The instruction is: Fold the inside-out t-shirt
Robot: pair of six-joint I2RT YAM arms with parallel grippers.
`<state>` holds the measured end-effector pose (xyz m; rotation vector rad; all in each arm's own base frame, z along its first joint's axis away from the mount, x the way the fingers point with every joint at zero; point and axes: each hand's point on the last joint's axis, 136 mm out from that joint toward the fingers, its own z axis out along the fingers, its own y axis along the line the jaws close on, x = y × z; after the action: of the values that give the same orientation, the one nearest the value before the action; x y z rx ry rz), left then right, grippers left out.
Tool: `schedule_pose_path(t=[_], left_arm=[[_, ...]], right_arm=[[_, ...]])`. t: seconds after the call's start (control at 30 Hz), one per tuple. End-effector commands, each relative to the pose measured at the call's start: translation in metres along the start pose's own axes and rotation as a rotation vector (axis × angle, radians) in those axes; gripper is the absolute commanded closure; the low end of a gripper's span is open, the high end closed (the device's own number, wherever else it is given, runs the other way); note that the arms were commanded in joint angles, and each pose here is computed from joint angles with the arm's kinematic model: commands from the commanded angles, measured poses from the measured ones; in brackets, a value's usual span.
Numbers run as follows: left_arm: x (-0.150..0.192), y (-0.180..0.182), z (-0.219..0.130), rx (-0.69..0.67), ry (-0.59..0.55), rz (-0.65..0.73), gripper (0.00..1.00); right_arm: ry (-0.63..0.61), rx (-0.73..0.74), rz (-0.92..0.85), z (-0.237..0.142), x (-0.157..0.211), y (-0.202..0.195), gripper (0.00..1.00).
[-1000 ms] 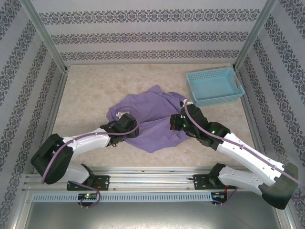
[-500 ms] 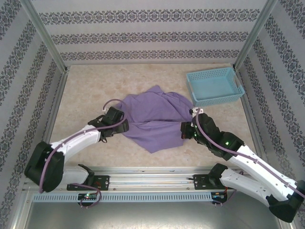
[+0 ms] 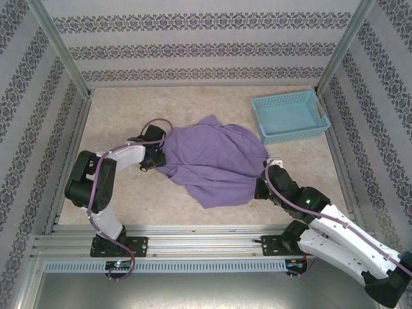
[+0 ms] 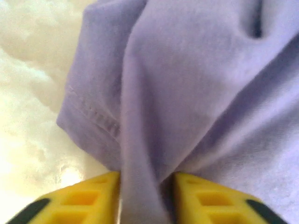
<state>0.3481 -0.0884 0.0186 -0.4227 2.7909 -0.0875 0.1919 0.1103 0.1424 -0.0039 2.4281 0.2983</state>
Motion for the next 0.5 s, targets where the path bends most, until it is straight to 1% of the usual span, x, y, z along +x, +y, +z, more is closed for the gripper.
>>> schedule_pose_path(t=[0.0,0.07,0.1,0.2,0.27,0.37,0.43,0.47], left_arm=[[-0.018,-0.023,-0.016,0.078,-0.042,0.012,0.89],[-0.042,-0.016,-0.06,0.041,-0.155,0.002,0.97],[-0.054,-0.011,-0.086,0.026,-0.219,-0.007,1.0],[-0.091,0.001,-0.193,0.046,-0.478,-0.001,1.0],[-0.108,0.012,-0.28,0.061,-0.671,0.017,1.0],[-0.113,0.029,-0.389,0.092,-0.896,0.023,1.0],[-0.107,0.035,-0.434,0.127,-0.978,0.034,1.0],[-0.104,0.036,-0.451,0.149,-1.01,0.044,1.0]], right_arm=[[-0.086,0.002,-0.002,-0.012,-0.034,0.006,1.0],[-0.135,-0.014,-0.014,-0.022,-0.059,0.015,1.0],[-0.161,-0.023,-0.018,-0.027,-0.071,0.019,1.0],[-0.241,-0.056,-0.043,-0.049,-0.113,0.035,1.0],[-0.285,-0.096,-0.066,-0.064,-0.139,0.051,1.0],[-0.322,-0.16,-0.092,-0.081,-0.169,0.074,1.0],[-0.352,-0.184,-0.095,-0.087,-0.183,0.084,1.0],[-0.365,-0.183,-0.09,-0.088,-0.189,0.086,1.0]])
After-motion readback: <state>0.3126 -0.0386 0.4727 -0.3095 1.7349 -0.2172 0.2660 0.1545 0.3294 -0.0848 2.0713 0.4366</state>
